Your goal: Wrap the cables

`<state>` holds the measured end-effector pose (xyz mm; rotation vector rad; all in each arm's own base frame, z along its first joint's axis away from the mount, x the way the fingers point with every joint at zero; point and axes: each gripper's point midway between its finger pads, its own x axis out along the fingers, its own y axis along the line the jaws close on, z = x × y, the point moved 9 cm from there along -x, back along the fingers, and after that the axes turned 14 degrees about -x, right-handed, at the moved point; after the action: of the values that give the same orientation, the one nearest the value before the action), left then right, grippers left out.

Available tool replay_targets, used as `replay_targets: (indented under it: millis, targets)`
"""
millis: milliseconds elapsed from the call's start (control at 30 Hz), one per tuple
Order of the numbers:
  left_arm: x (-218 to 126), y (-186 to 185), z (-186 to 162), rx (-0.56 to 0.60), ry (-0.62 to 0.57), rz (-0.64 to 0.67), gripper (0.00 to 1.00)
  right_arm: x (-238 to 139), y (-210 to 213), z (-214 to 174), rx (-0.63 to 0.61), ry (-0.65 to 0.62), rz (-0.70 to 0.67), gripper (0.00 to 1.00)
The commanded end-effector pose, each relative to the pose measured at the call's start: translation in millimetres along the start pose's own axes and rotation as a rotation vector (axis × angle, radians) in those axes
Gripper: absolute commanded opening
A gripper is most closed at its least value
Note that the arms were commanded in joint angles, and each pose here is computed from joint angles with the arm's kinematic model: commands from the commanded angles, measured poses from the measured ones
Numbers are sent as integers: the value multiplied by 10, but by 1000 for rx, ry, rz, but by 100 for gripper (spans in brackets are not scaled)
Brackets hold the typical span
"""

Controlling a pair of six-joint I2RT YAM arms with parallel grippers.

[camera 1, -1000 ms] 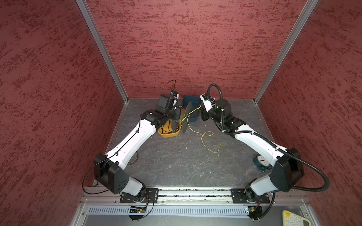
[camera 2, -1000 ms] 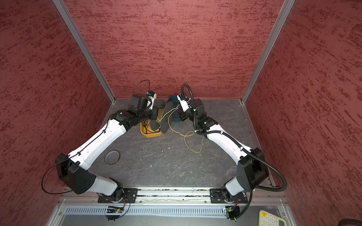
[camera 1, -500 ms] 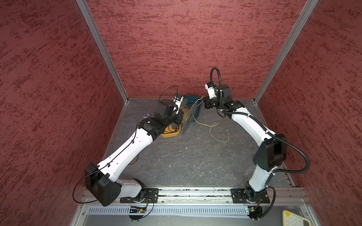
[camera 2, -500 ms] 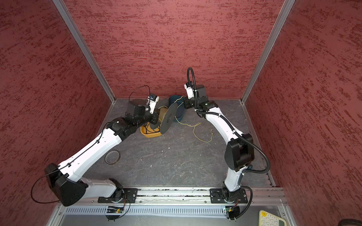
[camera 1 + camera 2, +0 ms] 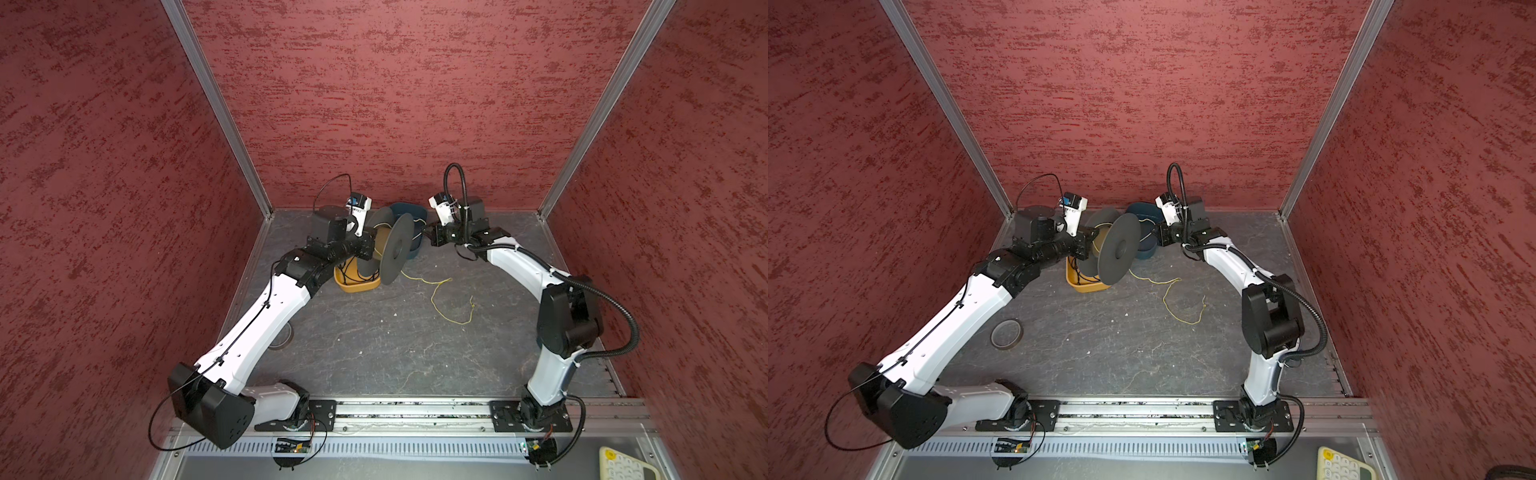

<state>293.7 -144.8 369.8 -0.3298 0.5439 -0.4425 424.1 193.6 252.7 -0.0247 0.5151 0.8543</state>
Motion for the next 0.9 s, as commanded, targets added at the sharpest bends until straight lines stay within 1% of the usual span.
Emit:
replay_targets:
  millis: [0, 267, 333, 433, 533, 633, 667, 733, 867]
  targets:
    - [-455, -143, 551, -116, -268, -132, 0, -4, -176, -197, 70, -25, -79, 0]
    - [-431, -48, 744, -239, -354, -243, 0, 193, 223, -472, 72, -41, 12, 0]
    - [-412, -5, 765, -268, -387, -253, 0, 220, 322, -504, 94, -74, 69, 0]
    - [-373, 78, 774, -309, -417, -258, 0, 255, 445, -527, 87, -91, 109, 0]
    - [-348, 82, 771, -316, -403, -276, 0, 209, 434, -476, 80, -105, 68, 0]
    - [-351, 76, 743, -312, -391, -286, 0, 97, 387, -343, 88, -125, -37, 0]
    - [-358, 76, 732, -309, -391, -286, 0, 58, 391, -280, 89, -134, -45, 4]
    - [-363, 99, 709, -312, -394, -273, 0, 2, 416, -150, 91, -149, -41, 14]
    - [-343, 120, 683, -314, -389, -262, 0, -74, 461, 44, 85, -163, -21, 21]
